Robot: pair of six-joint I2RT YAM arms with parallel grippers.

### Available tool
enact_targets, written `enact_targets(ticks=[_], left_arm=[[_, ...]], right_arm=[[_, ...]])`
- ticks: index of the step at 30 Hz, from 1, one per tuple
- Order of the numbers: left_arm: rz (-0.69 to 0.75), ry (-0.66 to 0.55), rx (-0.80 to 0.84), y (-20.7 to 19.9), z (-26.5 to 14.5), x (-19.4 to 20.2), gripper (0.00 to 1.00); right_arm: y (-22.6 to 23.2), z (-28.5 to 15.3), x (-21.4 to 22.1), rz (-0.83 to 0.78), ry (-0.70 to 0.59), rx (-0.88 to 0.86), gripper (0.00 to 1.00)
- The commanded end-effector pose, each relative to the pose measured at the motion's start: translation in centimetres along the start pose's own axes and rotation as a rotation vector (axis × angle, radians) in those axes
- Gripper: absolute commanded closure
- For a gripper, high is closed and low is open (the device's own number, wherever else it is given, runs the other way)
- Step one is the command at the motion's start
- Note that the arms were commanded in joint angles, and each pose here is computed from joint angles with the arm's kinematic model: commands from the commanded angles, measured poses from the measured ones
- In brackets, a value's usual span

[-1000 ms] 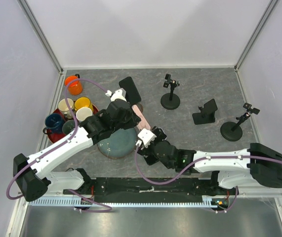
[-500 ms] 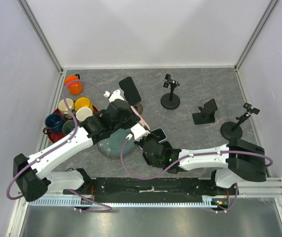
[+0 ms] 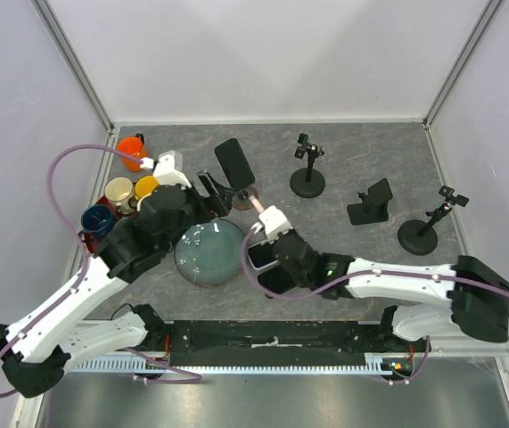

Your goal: Remove the phone from the phone stand

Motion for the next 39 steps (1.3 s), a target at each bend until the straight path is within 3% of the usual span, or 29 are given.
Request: enact_targets(ticks=[1,5,9,13,24,39], left_arm=[[0.168,-0.173,-0.008,0.5,-1.7,-4.7,0.07],[0.316,-0.144,-0.033,2.0,-1.6,-5.0,0.03],[0.373,-0.084,-0.032,3.0,-1.3,-4.3,0.00],[0.418,-0.042,-0.044,4.7,-1.0,-3.0,0.00],[0.407,-0.035,-0.102,8.2,-0.8,-2.4,0.00],[0.332,-0.090,-0.088,9.1,-1.4,-3.6,0.01]], right_arm=[[-3.8,-0.9,1.7,0.187,0.096,-0.059,1.00],[-6.4,-1.8,3.8,0.293,0.197,-0.134,1.00],[-8.9,-2.3,7.2,0.417,0.346,-0.168,1.00],[-9.4,-2.2,9.4,0.542,0.412,-0.253,1.00],[-10.6,-0.1,12.3,0.700,0.435,-0.386,1.00],[-7.4,1.8,15.6,0.846,0.465,-0.564,1.00]])
Point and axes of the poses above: each gripper's point midway between its finger pads, its own z axis out along the fingers, its own y axis along the line the jaws close on, x = y × z, the point moved 4 cm from there along -z, back along the fingers, and after that the axes turned 10 degrees about -z, right-handed, at the moved point
